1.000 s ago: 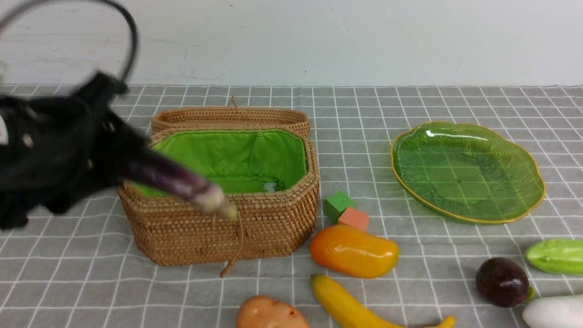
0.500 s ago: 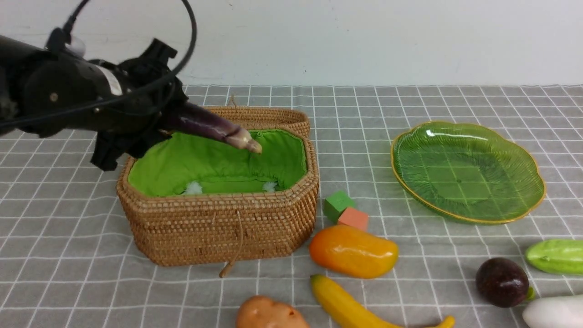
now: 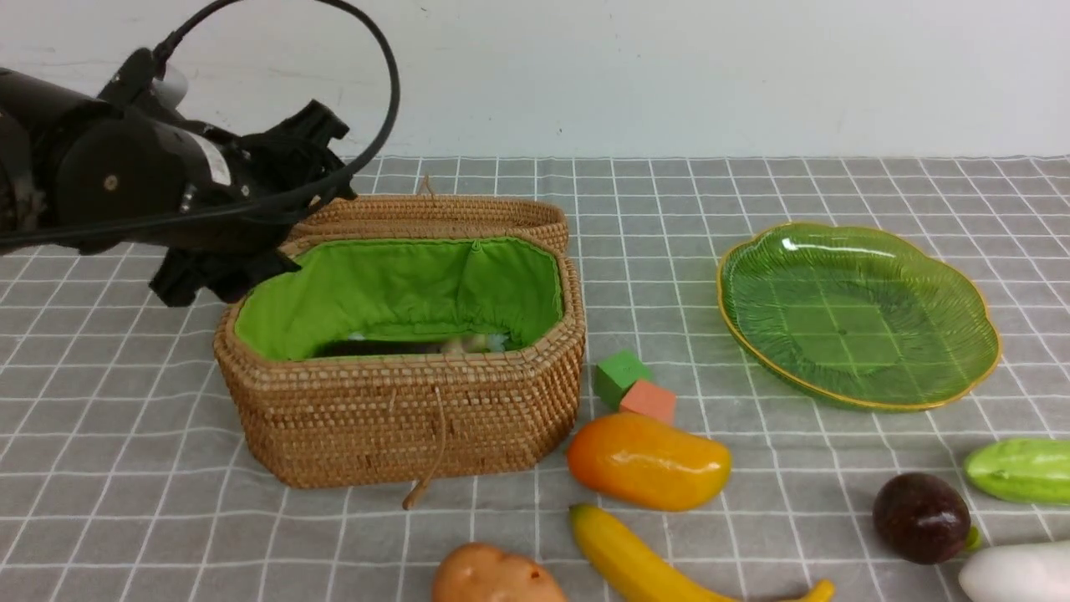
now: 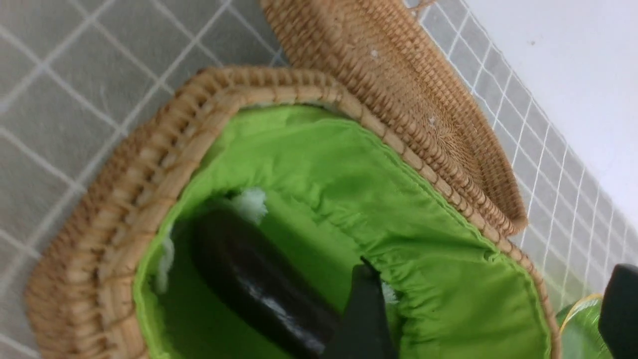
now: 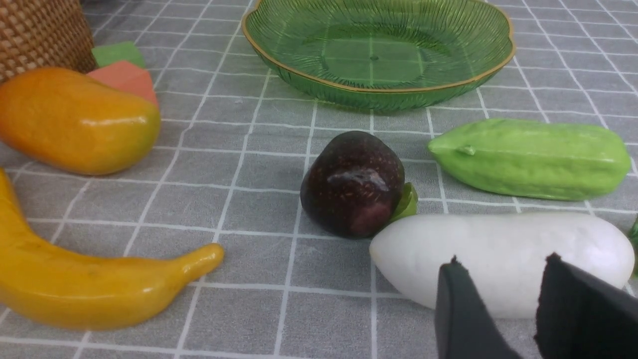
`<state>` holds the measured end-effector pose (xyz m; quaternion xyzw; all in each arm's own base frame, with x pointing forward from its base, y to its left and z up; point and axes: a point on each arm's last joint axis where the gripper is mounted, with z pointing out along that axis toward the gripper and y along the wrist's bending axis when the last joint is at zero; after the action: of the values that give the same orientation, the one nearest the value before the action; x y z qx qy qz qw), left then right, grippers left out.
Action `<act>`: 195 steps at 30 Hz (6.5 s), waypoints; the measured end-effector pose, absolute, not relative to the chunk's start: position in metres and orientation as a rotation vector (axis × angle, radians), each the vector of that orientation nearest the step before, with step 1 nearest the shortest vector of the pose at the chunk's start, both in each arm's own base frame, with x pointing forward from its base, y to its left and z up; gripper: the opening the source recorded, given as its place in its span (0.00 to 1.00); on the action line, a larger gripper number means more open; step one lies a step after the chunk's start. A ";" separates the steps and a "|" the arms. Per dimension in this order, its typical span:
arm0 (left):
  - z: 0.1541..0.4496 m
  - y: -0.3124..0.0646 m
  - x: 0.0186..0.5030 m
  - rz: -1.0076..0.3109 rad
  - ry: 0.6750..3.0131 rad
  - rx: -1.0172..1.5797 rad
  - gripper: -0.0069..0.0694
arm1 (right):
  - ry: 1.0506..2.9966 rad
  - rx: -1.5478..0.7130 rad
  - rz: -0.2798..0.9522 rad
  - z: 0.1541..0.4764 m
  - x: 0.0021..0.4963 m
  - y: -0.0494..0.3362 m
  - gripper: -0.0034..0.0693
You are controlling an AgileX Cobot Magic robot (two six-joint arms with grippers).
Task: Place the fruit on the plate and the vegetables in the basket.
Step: Grab a potato with your left arm and place it in the basket on the left, then use the right arm to grab a banana and put it into the right plate
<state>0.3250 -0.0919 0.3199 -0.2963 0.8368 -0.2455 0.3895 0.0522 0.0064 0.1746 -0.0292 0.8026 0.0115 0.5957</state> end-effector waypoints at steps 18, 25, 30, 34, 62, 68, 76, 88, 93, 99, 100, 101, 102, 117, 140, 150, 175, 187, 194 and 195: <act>0.336 -0.103 0.216 -0.728 2.804 -0.007 0.84 | 1.864 -0.068 0.027 0.175 0.052 0.006 0.38; 0.316 -0.147 0.212 -0.722 2.852 0.103 0.85 | 1.864 -0.068 0.027 0.175 0.052 0.006 0.38; 0.277 -0.189 0.215 -0.544 2.976 -0.118 0.87 | 1.864 -0.068 0.027 0.175 0.052 0.006 0.38; 0.251 -0.204 0.224 -0.477 2.997 -0.325 0.87 | 1.864 -0.068 0.027 0.175 0.052 0.006 0.38; 0.191 -0.221 0.255 -0.370 2.962 -0.498 0.77 | 1.864 -0.064 0.029 0.175 0.052 0.006 0.38; 0.207 -0.218 0.252 -0.405 2.932 -0.384 0.77 | 1.864 -0.064 0.029 0.175 0.052 0.006 0.38; 0.244 -0.211 0.244 -0.485 2.860 -0.320 0.77 | 1.864 -0.063 0.030 0.175 0.052 0.006 0.38; 0.374 -0.143 0.299 -0.610 2.346 -0.485 0.77 | 1.864 -0.063 0.030 0.175 0.052 0.006 0.38; 0.362 -0.123 0.328 -0.526 2.271 -0.637 0.77 | 1.864 -0.063 0.030 0.175 0.052 0.006 0.38; 0.318 -0.125 0.356 -0.391 2.346 -0.679 0.77 | 1.864 -0.063 0.030 0.175 0.052 0.006 0.38; 0.311 -0.127 0.359 -0.381 2.360 -0.684 0.77 | 1.864 -0.063 0.030 0.175 0.052 0.006 0.38; 0.309 -0.127 0.360 -0.377 2.365 -0.685 0.77 | 1.864 -0.063 0.030 0.175 0.052 0.006 0.38; 0.306 -0.128 0.362 -0.372 2.372 -0.687 0.78 | 1.864 -0.063 0.030 0.175 0.052 0.006 0.38; 0.325 -0.125 0.357 -0.280 2.423 -0.506 0.83 | 1.864 -0.061 0.032 0.175 0.052 0.006 0.38; 0.486 -0.084 0.184 -0.549 2.331 -0.012 0.07 | 1.864 -0.060 0.033 0.175 0.052 0.006 0.38; 0.452 -0.045 0.075 -0.596 2.250 0.066 0.07 | 1.864 -0.060 0.033 0.175 0.052 0.006 0.38; 0.386 -0.028 0.033 -0.572 2.298 0.063 0.07 | 1.864 -0.060 0.032 0.175 0.052 0.006 0.38; 0.359 -0.019 0.058 -0.430 1.975 -0.019 0.07 | 1.864 -0.060 0.032 0.175 0.052 0.006 0.38; 0.299 -0.007 0.047 -0.313 1.771 -0.057 0.08 | 1.864 -0.060 0.032 0.175 0.052 0.006 0.38; 0.280 -0.006 0.044 -0.309 1.751 -0.063 0.08 | 1.864 -0.060 0.032 0.175 0.052 0.006 0.38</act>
<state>0.0445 -0.0058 0.2799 -0.0275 0.7646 -0.1349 0.6296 0.0522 0.0064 0.1746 -0.0259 0.8027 0.0139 0.5956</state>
